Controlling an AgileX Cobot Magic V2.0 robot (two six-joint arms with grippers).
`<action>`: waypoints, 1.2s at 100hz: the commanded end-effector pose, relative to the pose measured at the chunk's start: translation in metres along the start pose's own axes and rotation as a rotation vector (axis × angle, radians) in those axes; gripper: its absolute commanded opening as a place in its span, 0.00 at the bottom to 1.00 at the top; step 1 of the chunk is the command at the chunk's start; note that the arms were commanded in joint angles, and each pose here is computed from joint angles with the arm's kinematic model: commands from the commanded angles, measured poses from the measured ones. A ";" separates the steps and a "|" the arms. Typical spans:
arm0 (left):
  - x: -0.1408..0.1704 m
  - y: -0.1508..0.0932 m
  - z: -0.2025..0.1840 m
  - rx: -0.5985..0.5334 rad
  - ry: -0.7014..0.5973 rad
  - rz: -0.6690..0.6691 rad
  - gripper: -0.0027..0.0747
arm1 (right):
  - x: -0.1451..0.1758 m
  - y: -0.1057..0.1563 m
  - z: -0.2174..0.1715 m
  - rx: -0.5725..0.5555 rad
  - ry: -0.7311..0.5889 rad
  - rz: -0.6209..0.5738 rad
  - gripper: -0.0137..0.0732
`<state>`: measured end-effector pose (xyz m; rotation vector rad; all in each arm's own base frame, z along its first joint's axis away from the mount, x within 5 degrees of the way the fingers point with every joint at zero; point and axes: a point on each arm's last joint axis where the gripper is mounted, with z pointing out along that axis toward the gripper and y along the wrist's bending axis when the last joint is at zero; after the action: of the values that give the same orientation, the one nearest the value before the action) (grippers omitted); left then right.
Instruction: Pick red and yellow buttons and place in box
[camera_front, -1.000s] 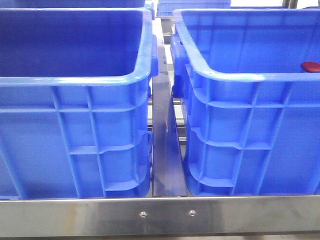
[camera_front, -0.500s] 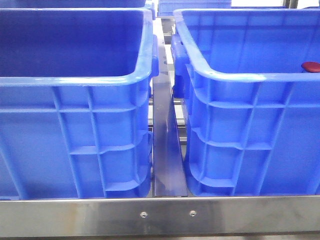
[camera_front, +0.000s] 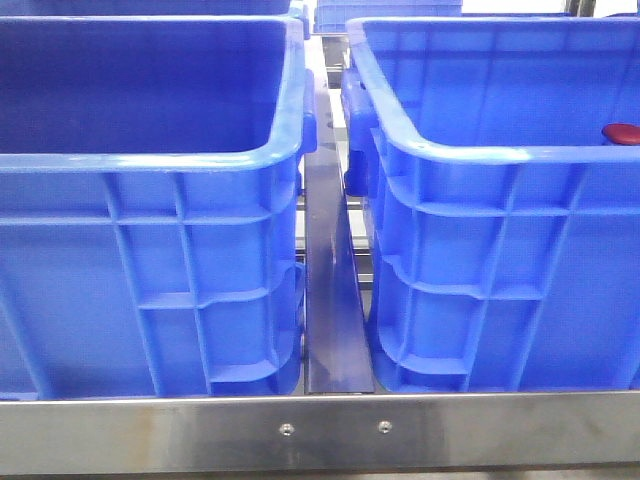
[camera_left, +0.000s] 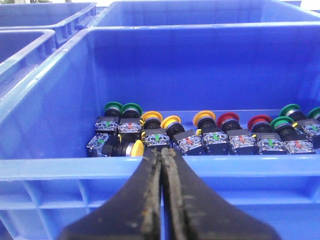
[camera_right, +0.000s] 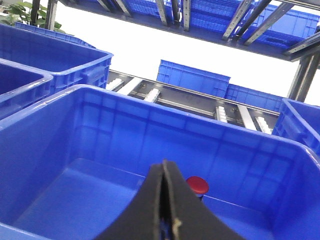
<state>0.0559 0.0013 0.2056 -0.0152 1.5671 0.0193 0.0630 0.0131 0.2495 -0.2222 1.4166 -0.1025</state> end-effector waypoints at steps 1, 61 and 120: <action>-0.004 0.000 -0.002 -0.002 -0.114 -0.017 0.01 | -0.011 -0.001 0.001 -0.012 -0.048 0.078 0.08; -0.005 0.000 -0.002 -0.002 -0.116 -0.017 0.01 | -0.011 -0.001 0.001 -0.012 -0.048 0.078 0.08; -0.005 0.000 -0.002 -0.002 -0.116 -0.017 0.01 | -0.007 -0.001 0.000 -0.050 -0.009 0.054 0.08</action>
<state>0.0559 0.0012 0.2077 -0.0147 1.5439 0.0191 0.0617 0.0170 0.2484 -0.2796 1.4178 -0.0262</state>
